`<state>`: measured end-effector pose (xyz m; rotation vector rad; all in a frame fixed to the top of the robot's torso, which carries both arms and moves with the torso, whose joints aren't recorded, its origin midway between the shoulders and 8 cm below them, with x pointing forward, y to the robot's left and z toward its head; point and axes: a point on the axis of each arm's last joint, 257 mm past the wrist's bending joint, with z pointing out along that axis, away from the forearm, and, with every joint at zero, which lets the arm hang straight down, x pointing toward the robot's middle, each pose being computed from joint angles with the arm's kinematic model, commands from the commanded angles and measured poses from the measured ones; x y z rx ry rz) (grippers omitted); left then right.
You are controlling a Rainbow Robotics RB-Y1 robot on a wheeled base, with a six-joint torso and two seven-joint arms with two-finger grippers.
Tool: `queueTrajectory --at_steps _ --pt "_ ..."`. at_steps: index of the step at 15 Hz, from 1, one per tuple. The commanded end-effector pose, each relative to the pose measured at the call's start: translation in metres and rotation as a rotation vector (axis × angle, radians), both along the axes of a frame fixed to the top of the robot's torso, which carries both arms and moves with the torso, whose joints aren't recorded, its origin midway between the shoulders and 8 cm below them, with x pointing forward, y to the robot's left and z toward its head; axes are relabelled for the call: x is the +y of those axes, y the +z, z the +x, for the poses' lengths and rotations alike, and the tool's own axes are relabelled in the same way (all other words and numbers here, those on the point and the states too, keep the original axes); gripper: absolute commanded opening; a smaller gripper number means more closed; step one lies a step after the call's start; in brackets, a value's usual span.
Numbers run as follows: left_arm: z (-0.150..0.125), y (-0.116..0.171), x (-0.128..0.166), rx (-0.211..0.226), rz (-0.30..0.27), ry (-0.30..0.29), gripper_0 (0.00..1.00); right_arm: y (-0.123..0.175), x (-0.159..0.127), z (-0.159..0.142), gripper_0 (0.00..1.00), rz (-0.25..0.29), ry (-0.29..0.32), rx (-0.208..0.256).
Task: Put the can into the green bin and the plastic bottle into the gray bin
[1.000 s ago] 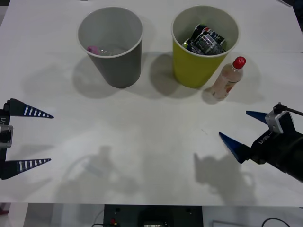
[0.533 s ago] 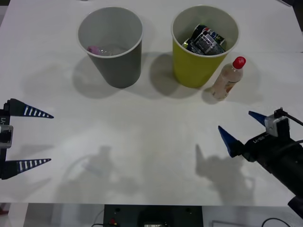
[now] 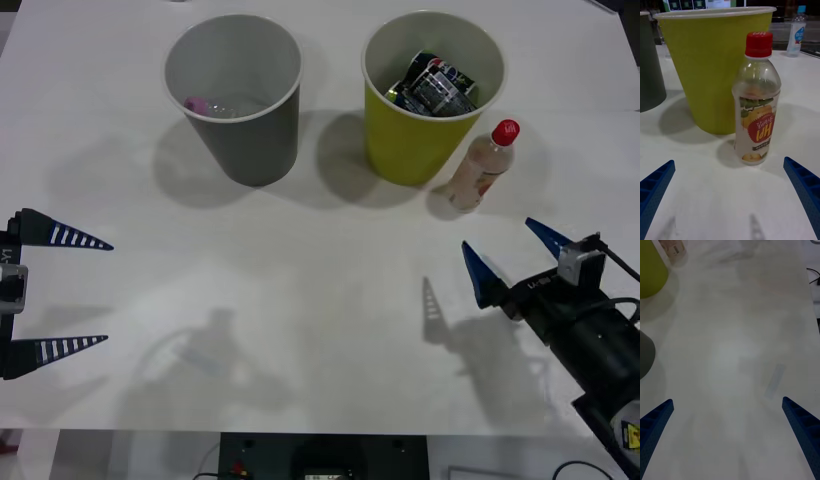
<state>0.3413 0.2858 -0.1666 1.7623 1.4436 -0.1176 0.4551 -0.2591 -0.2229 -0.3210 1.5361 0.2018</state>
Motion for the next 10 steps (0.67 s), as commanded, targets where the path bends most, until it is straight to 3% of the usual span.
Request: queueTrajectory --at_steps 1,10 --pt "0.000 0.000 0.000 0.000 0.000 0.000 1.00 -0.001 -0.009 0.014 1.00 -0.007 -0.030 -0.037" --pt "0.000 0.000 0.000 0.000 0.000 0.000 1.00 -0.003 -0.031 0.056 1.00 -0.010 -0.123 -0.092"
